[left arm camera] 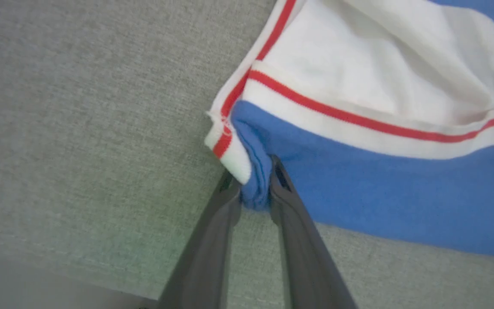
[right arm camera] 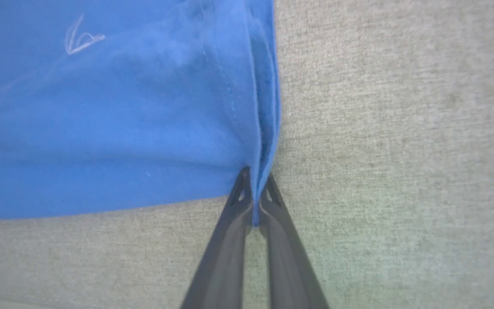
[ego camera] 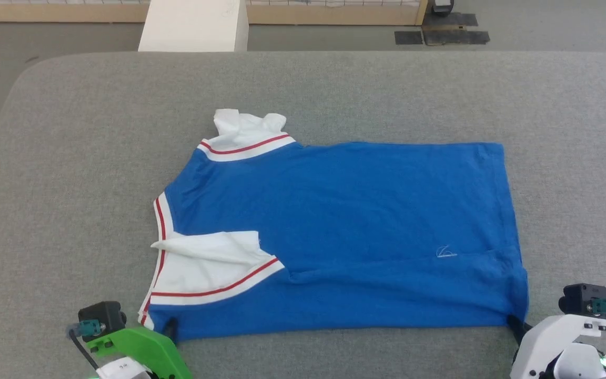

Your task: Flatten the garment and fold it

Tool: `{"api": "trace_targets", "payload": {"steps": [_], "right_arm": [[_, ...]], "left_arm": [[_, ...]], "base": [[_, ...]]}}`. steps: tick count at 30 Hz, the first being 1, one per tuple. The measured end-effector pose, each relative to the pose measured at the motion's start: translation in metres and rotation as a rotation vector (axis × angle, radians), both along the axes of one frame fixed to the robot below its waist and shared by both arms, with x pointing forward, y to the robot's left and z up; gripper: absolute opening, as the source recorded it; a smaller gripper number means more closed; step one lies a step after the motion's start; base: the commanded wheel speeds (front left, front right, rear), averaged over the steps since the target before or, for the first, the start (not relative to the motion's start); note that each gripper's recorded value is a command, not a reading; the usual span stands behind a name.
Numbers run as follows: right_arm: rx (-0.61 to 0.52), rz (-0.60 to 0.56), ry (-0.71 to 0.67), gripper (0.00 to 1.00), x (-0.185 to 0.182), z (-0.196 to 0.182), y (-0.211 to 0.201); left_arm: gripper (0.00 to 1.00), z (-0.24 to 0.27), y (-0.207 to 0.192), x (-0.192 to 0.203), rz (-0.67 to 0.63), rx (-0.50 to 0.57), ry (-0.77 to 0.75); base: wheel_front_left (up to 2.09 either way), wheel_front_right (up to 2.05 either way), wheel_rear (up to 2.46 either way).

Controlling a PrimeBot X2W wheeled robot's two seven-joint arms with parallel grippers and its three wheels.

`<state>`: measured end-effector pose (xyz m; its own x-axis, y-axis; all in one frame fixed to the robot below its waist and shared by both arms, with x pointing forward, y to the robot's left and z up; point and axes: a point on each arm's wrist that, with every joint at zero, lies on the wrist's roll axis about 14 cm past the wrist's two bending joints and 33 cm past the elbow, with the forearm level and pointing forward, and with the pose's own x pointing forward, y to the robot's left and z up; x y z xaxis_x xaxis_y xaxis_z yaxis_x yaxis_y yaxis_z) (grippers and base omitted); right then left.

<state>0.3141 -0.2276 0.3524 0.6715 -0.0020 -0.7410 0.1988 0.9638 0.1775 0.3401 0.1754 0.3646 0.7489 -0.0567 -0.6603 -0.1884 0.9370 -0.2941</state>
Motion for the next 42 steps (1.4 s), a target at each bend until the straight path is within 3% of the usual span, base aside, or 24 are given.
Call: {"api": "trace_targets", "payload": {"steps": [1,8,15,23,27,31,42], "right_arm": [[0.004,-0.007,-0.019,1.00,0.001,0.002,0.000],[-0.038,-0.078,-0.283,1.00,0.013,0.039,-0.016],[-0.081,-0.080,-0.615,1.00,0.034,0.090,-0.008],[-0.108,-0.070,-0.744,1.00,0.063,0.111,-0.005],[-0.119,-0.066,-0.779,1.00,0.079,0.118,-0.006],[-0.131,-0.074,-0.771,1.00,0.085,0.112,-0.011],[-0.174,-0.140,-0.709,1.00,0.074,0.092,-0.035]], "left_arm": [[1.00,0.003,-0.001,0.001,-0.001,-0.002,-0.015],[1.00,0.042,-0.004,0.020,-0.037,0.056,-0.211],[1.00,0.140,-0.029,0.103,-0.119,0.148,-0.646],[1.00,0.166,-0.052,0.189,-0.175,0.183,-0.723],[1.00,0.157,-0.058,0.230,-0.204,0.218,-0.670],[1.00,0.112,-0.061,0.255,-0.248,0.258,-0.473],[1.00,0.016,-0.070,0.270,-0.340,0.317,-0.003]], "base": [[0.00,0.00,0.00],[0.00,0.00,0.00],[0.00,0.00,0.00],[0.00,0.00,0.00],[0.00,0.00,0.00],[0.00,0.00,0.00],[0.00,0.00,0.00]]}}
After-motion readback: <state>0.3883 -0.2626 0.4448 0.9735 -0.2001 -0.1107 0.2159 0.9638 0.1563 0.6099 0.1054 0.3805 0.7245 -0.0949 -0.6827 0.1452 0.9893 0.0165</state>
